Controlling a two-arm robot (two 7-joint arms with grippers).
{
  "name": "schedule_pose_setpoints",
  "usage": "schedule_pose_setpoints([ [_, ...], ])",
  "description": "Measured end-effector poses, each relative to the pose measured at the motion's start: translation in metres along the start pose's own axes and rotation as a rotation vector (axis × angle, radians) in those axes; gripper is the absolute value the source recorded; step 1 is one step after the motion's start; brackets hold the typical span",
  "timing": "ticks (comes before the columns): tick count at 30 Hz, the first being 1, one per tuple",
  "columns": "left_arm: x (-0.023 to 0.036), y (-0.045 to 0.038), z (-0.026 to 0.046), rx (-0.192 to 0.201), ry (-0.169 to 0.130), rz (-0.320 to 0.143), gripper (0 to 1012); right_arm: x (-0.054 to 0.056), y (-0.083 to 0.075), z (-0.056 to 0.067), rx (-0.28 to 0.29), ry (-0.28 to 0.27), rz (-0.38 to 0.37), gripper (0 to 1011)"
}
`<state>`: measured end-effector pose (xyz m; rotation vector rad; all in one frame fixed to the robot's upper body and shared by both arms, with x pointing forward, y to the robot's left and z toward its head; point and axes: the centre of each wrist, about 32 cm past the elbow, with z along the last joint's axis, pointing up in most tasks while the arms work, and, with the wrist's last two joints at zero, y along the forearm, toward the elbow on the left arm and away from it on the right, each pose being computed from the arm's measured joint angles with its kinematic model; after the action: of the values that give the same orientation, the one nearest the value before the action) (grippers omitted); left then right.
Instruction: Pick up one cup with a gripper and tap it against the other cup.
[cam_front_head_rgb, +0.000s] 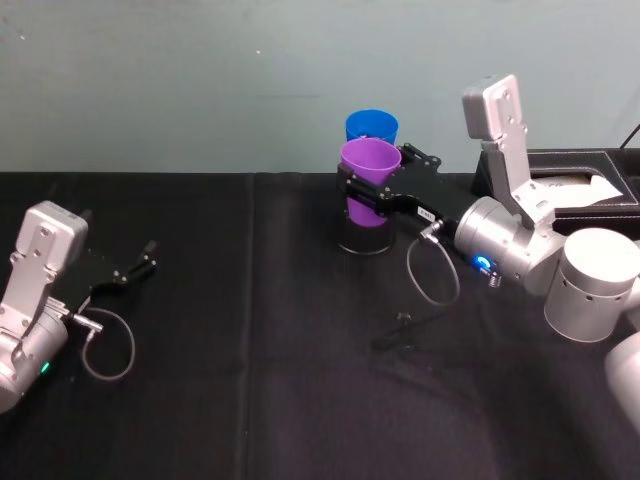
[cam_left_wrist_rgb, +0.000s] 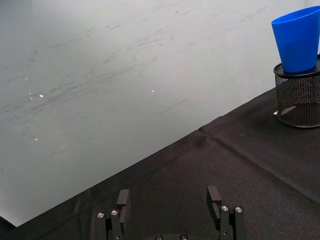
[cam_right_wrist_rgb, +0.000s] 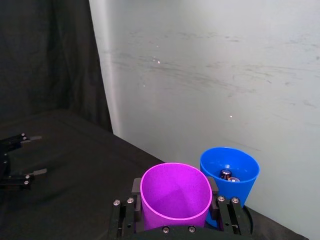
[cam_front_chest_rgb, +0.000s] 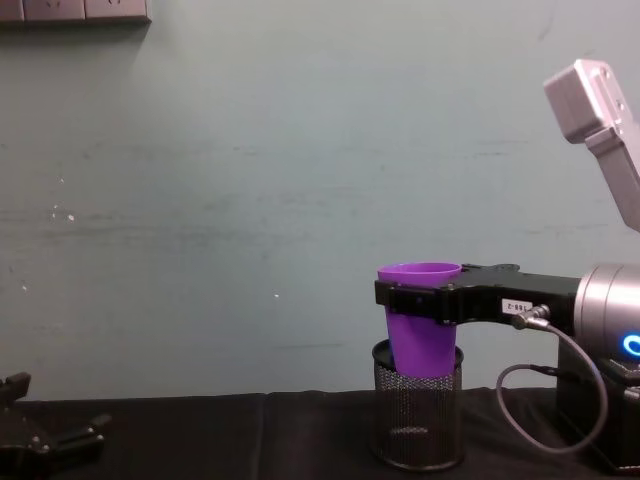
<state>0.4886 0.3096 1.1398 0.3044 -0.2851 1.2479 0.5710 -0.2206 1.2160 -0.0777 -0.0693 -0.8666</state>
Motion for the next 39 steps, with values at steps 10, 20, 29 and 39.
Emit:
schedule_pose_setpoints([
  [10,0.0,0.0,0.0,0.0,0.0,0.0,1000,-0.007,-0.013,-0.001,0.007,0.001,0.027,739],
  [20,0.0,0.0,0.0,0.0,0.0,0.0,1000,-0.017,-0.028,-0.004,0.003,-0.005,0.059,739],
  [29,0.0,0.0,0.0,0.0,0.0,0.0,1000,-0.025,-0.047,-0.016,0.008,-0.015,0.089,739],
  [39,0.0,0.0,0.0,0.0,0.0,0.0,1000,-0.037,-0.064,-0.054,0.002,-0.021,0.088,739],
])
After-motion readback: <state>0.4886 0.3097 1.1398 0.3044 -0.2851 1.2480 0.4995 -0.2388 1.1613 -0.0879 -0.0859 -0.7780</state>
